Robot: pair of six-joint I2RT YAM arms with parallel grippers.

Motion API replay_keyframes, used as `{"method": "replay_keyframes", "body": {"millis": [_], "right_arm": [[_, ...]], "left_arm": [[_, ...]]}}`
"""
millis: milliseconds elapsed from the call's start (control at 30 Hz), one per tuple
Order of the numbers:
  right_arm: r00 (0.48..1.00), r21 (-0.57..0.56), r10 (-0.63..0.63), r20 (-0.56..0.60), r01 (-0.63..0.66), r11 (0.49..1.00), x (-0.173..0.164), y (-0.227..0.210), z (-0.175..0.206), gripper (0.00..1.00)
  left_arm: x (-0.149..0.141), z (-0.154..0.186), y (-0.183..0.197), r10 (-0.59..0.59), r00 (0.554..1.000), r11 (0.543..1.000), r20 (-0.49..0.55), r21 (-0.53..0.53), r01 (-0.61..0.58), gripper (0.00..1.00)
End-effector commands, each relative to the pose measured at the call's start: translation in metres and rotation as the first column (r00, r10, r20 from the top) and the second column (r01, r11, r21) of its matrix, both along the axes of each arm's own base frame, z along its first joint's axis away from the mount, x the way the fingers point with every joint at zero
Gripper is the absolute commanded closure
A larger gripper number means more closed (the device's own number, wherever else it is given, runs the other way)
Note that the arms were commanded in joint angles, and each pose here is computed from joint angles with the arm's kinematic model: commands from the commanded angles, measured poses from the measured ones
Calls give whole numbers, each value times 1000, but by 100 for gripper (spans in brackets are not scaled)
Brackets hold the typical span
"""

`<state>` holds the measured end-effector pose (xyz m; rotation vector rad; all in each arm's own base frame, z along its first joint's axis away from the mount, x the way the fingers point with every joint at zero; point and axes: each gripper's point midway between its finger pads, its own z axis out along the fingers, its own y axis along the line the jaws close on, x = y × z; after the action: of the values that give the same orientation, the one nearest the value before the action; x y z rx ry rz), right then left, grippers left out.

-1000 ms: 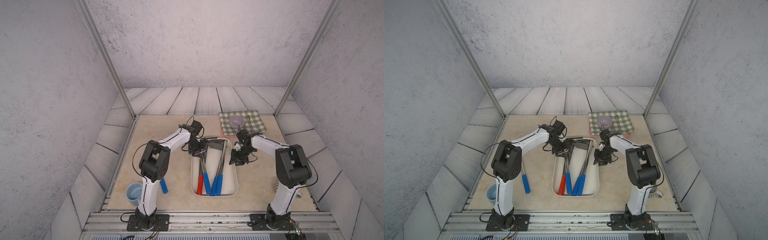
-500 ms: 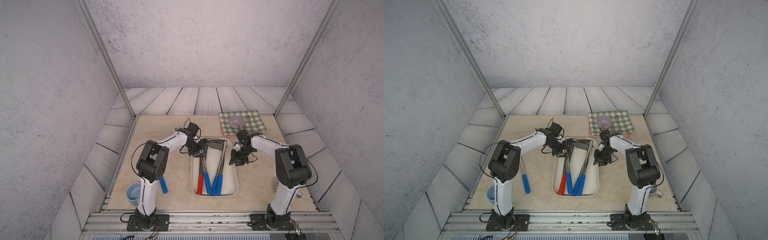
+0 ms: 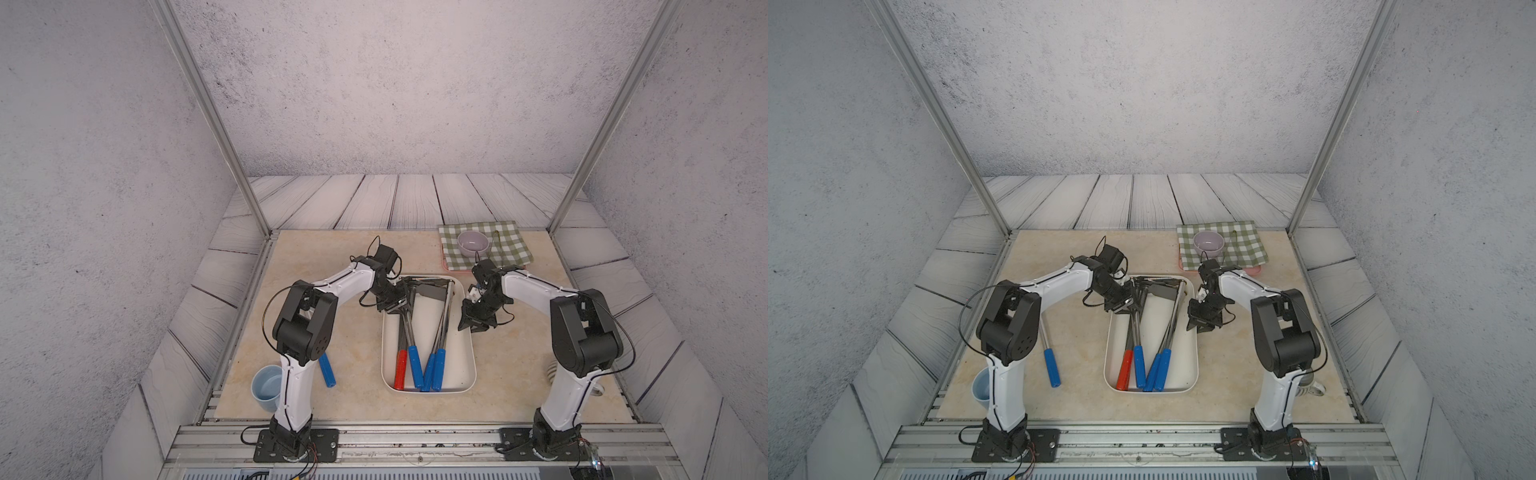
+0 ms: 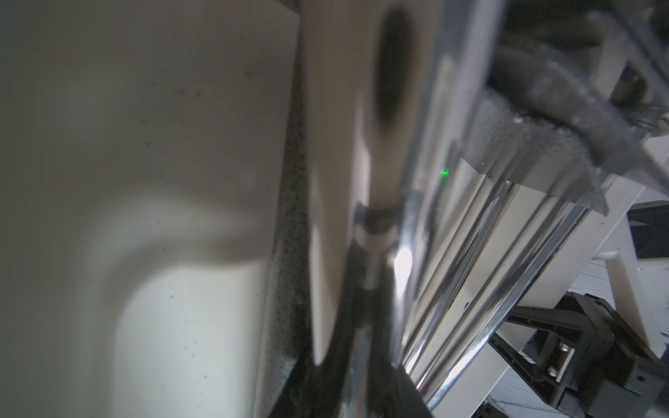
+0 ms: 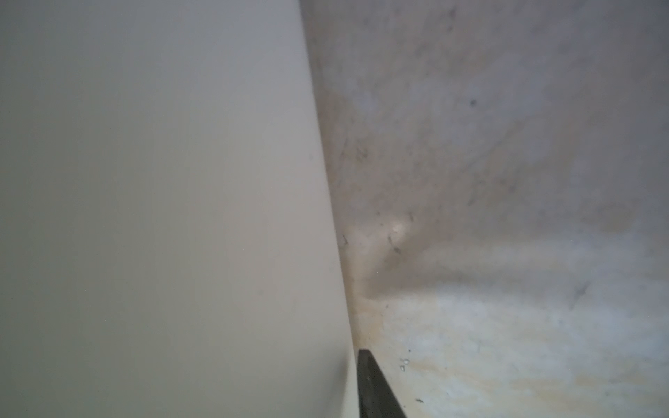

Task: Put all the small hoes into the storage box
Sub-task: Place the hoe in the storage box.

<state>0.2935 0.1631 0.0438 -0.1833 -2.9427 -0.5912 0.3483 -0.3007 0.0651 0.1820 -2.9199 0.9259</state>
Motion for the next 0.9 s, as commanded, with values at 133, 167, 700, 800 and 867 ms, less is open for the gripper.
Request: {"method": "replay_keyframes", "body": {"millis": [133,167,700,800,867], "right_arm": [[999,-34,1,-52,-3,999,-10,-5,-11,70],[999,-34,2,-52,-4,999,-10,-4,-11,70],[999,-34,9,-51,-10,999,-8,-1,-9,70],[999,-36,9,-52,-11,999,-8,-1,-9,70],[999,-37,10,-53,-12,999,-9,-1,-9,70]], "left_arm": [[13,13,-7,7,1000,1000,16,-24,-6,61],[14,13,-6,8,1000,1000,19,-21,-8,59],[29,28,19,54,995,993,81,97,-62,53],[33,29,19,55,995,993,84,101,-63,53],[34,30,18,55,995,993,88,99,-64,53]]}}
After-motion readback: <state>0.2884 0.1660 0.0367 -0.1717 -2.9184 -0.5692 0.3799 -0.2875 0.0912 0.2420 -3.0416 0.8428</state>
